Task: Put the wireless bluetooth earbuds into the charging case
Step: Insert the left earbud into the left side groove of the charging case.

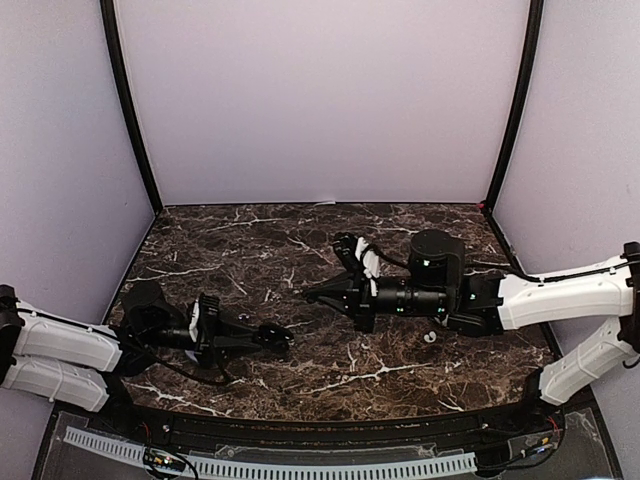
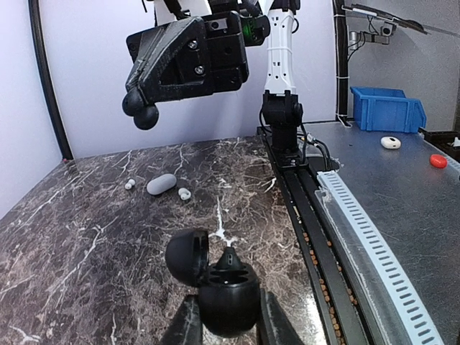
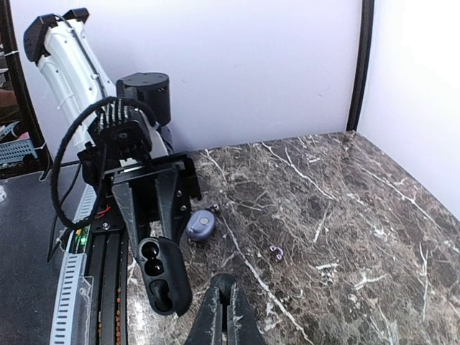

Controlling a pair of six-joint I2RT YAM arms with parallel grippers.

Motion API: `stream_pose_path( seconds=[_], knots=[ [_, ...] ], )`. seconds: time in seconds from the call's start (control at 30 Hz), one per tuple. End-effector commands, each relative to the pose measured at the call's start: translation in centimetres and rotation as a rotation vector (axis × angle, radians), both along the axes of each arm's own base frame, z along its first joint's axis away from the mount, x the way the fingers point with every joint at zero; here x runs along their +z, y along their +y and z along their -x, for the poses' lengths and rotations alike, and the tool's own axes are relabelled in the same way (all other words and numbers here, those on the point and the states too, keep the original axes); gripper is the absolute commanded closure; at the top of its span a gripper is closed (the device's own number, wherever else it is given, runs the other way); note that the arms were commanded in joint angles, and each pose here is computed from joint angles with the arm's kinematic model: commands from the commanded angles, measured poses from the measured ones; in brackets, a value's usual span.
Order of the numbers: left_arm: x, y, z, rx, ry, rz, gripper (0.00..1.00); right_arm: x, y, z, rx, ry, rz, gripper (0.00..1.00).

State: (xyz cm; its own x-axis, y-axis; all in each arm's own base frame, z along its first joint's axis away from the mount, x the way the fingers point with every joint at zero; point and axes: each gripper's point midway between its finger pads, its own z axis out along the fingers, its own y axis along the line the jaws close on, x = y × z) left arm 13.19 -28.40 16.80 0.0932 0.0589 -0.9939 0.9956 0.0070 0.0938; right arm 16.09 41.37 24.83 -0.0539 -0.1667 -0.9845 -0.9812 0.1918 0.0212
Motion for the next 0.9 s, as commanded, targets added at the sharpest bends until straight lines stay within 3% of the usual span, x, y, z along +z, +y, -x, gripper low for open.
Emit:
stream_pose_path(
  seconds=[0.0, 0.57, 0.87],
  knots=[
    [2.0, -0.6, 0.8, -0.052, -0.028, 0.037, 1.00, 2.9, 0.9, 1.7, 0.042, -0.095, -0.111, 1.00],
    [3.4, -1.5, 0.3, -0.023, -0.028, 0.065, 1.00, 2.6, 4.1, 6.0, 0.151, -0.165, -0.118, 1.00],
    [3.5, -1.5, -0.3, 0.010, -0.009, 0.076, 1.00, 1.2, 5.3, 5.3, 0.096, -0.166, -0.072, 1.00]
  ],
)
